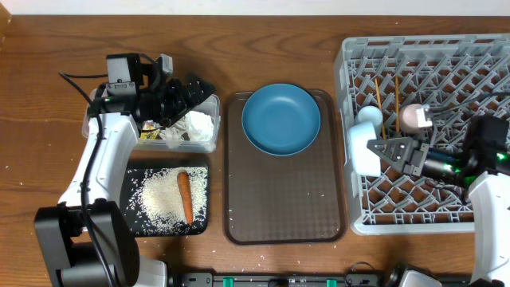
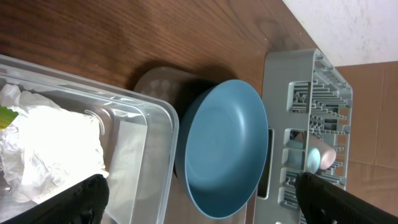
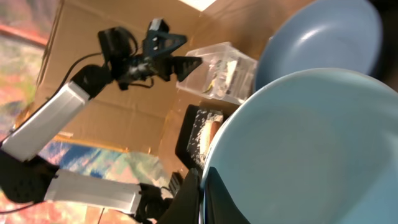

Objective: Sort waste into correct bins and load items into the dishwasher rack
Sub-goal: 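Lift the light-blue bowl and carry it right into the rack, then lower the bowl into the rack's front and release it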

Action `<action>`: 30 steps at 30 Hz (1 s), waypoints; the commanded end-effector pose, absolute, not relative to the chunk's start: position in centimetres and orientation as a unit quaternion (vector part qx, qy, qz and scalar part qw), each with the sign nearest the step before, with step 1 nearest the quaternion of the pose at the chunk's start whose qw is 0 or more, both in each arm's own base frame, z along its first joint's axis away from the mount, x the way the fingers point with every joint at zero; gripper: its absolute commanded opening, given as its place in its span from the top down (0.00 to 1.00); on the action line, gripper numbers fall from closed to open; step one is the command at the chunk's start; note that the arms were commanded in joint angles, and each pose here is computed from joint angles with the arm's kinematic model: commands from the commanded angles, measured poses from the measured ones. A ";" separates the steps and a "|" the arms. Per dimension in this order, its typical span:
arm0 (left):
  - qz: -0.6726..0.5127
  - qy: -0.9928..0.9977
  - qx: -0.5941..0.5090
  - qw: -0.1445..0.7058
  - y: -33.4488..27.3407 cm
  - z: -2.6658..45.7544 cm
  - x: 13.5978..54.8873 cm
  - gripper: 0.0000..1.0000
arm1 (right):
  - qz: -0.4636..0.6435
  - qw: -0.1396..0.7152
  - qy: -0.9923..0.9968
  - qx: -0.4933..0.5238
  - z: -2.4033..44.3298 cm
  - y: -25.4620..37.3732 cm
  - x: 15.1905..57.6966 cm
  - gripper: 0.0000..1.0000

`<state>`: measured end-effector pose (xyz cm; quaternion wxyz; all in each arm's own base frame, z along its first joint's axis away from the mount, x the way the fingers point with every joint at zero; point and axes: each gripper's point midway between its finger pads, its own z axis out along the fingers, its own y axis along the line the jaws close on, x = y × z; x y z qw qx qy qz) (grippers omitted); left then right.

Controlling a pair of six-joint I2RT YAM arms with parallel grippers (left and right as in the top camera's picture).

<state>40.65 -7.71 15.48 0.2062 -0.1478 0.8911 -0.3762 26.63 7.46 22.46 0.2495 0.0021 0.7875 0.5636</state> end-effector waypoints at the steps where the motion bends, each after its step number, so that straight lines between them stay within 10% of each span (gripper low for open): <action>1: -0.382 0.888 -0.150 0.207 -7.7 15.9 40.7 0.02 | 0.535 0.273 0.800 -0.007 21.8 6.1 26.8 0.99; 30: -0.382 0.888 -0.150 0.207 -7.7 15.9 40.7 0.02 | 0.547 0.252 0.795 0.067 16.8 4.9 24.5 0.99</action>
